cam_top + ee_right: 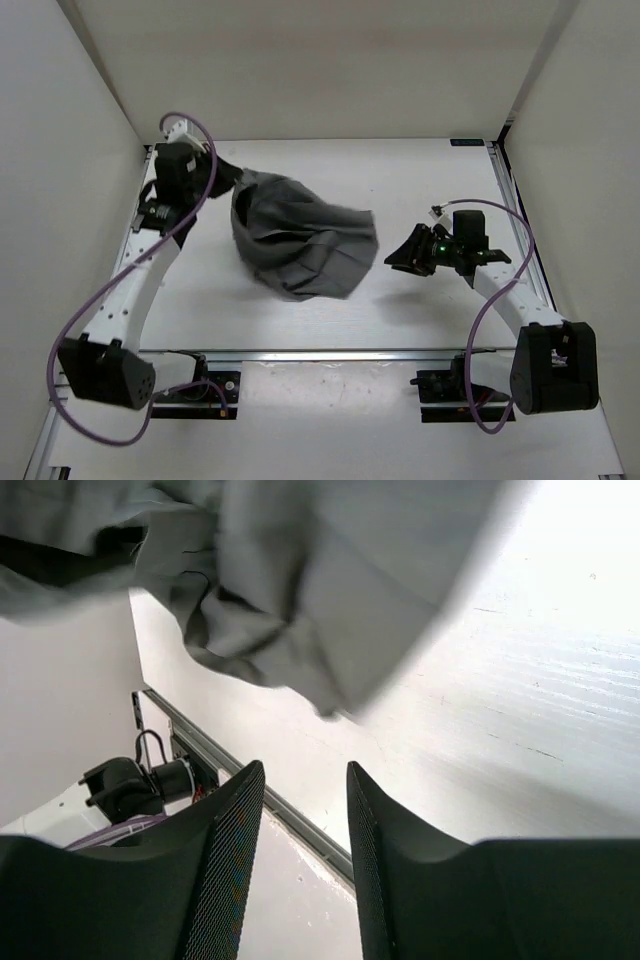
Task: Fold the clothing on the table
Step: Flatten the skirt out
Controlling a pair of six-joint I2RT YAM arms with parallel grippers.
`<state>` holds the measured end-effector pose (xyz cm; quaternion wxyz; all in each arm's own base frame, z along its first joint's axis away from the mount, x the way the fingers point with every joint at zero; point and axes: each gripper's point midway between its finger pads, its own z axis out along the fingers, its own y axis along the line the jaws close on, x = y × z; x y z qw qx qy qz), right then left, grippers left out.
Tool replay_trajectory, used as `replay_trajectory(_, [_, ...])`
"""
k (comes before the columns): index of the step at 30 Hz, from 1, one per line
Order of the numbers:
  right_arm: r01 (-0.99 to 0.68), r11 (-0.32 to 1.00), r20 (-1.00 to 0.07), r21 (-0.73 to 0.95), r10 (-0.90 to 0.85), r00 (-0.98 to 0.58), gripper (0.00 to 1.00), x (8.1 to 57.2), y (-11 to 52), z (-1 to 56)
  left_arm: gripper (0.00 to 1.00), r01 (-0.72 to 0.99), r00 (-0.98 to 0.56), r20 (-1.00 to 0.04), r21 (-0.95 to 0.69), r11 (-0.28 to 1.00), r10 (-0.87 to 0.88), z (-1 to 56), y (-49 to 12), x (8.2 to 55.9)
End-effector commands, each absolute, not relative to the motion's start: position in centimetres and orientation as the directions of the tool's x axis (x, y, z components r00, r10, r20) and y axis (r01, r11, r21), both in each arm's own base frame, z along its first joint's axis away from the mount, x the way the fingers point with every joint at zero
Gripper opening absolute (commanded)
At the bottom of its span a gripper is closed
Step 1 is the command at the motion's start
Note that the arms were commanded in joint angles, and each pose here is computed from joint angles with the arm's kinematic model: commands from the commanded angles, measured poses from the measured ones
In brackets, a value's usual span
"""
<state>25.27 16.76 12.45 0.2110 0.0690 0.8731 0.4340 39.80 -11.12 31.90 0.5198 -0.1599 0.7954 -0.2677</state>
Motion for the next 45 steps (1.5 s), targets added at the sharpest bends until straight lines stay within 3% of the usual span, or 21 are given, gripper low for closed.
replay_trajectory(1, [-0.102, 0.608, -0.336, 0.787, 0.284, -0.898, 0.44, 25.7, 17.2, 12.9, 0.00, -0.052, -0.515, -0.739, -0.478, 0.877, -0.434, 24.7, -11.6, 36.1])
replay_trajectory(4, [-0.100, 0.610, -0.323, 0.786, 0.269, -0.907, 0.44, 25.6, 17.9, 12.7, 0.00, -0.083, -0.577, -0.686, -0.491, 0.867, -0.444, 20.6, -12.0, 34.1])
replay_trajectory(8, [-0.097, 0.608, -0.310, 0.788, 0.255, -0.916, 0.44, 25.2, 18.7, 12.7, 0.00, -0.067, -0.632, -0.671, -0.450, 0.891, -0.387, 19.2, -13.5, 35.1])
replay_trajectory(12, [-0.093, 0.617, -0.326, 0.782, 0.276, -0.904, 0.44, 24.9, 18.2, 12.8, 0.00, 0.135, -0.741, -0.632, -0.473, 0.870, -0.229, 20.0, -21.4, 37.3])
replay_trajectory(16, [-0.065, 0.616, -0.335, 0.785, 0.334, -0.881, 0.45, 24.3, 17.0, 13.0, 0.00, 0.387, -0.723, -0.683, -0.529, 0.755, -0.107, 26.6, -33.4, 39.8])
replay_trajectory(18, [-0.037, 0.617, -0.338, 0.786, 0.378, -0.862, 0.45, 24.0, 15.9, 12.8, 0.00, 0.556, -0.636, -0.764, -0.549, 0.624, -0.106, 34.0, -39.8, 38.3])
replay_trajectory(19, [-0.020, 0.616, -0.324, 0.788, 0.387, -0.863, 0.45, 23.6, 15.8, 12.4, 0.00, 0.601, -0.585, -0.796, -0.554, 0.576, -0.155, 38.3, -40.2, 38.3])
replay_trajectory(23, [0.006, 0.619, -0.338, 0.785, 0.437, -0.834, 0.45, 23.0, 14.6, 11.9, 0.00, 0.665, -0.521, -0.803, -0.595, 0.451, -0.291, 46.6, -37.5, 37.6])
replay_trajectory(27, [0.020, 0.622, -0.346, 0.783, 0.461, -0.817, 0.47, 22.5, 13.9, 11.4, 0.00, 0.625, -0.463, -0.786, -0.617, 0.477, -0.409, 48.9, -28.9, 38.2])
replay_trajectory(29, [0.035, 0.617, -0.330, 0.786, 0.466, -0.821, 0.47, 22.4, 13.8, 11.0, 0.00, 0.583, -0.457, -0.764, -0.644, 0.495, -0.456, 48.0, -24.8, 39.1])
replay_trajectory(32, [0.048, 0.609, -0.310, 0.791, 0.468, -0.828, 0.47, 22.5, 13.9, 10.5, 0.00, 0.427, -0.471, -0.746, -0.660, 0.618, -0.471, 41.5, -20.3, 39.8])
replay_trajectory(34, [0.043, 0.608, -0.305, 0.793, 0.457, -0.836, 0.47, 22.7, 14.2, 10.5, 0.00, 0.275, -0.560, -0.696, -0.668, 0.691, -0.449, 32.7, -18.6, 39.2])
replay_trajectory(38, [0.032, 0.618, -0.302, 0.786, 0.428, -0.852, 0.46, 22.8, 14.8, 10.3, 0.00, 0.106, -0.663, -0.640, -0.594, 0.798, -0.388, 20.7, -17.7, 35.3])
replay_trajectory(41, [0.043, 0.639, -0.312, 0.768, 0.431, -0.847, 0.47, 23.3, 14.1, 10.1, 0.00, 0.114, -0.722, -0.601, -0.593, 0.797, -0.344, 17.2, -18.8, 33.4])
replay_trajectory(42, [0.048, 0.656, -0.325, 0.753, 0.434, -0.840, 0.47, 23.6, 13.7, 10.1, 0.04, 0.118, -0.741, -0.587, -0.593, 0.796, -0.327, 16.2, -19.3, 32.8])
replay_trajectory(43, [0.063, 0.669, -0.338, 0.741, 0.452, -0.825, 0.47, 24.3, 13.0, 10.4, 0.27, 0.136, -0.744, -0.588, -0.598, 0.790, -0.317, 16.3, -19.7, 32.8])
replay_trajectory(45, [0.068, 0.690, -0.374, 0.720, 0.469, -0.800, 0.48, 25.5, 11.9, 11.2, 0.49, 0.203, -0.750, -0.606, -0.592, 0.780, -0.265, 16.7, -21.6, 32.9])
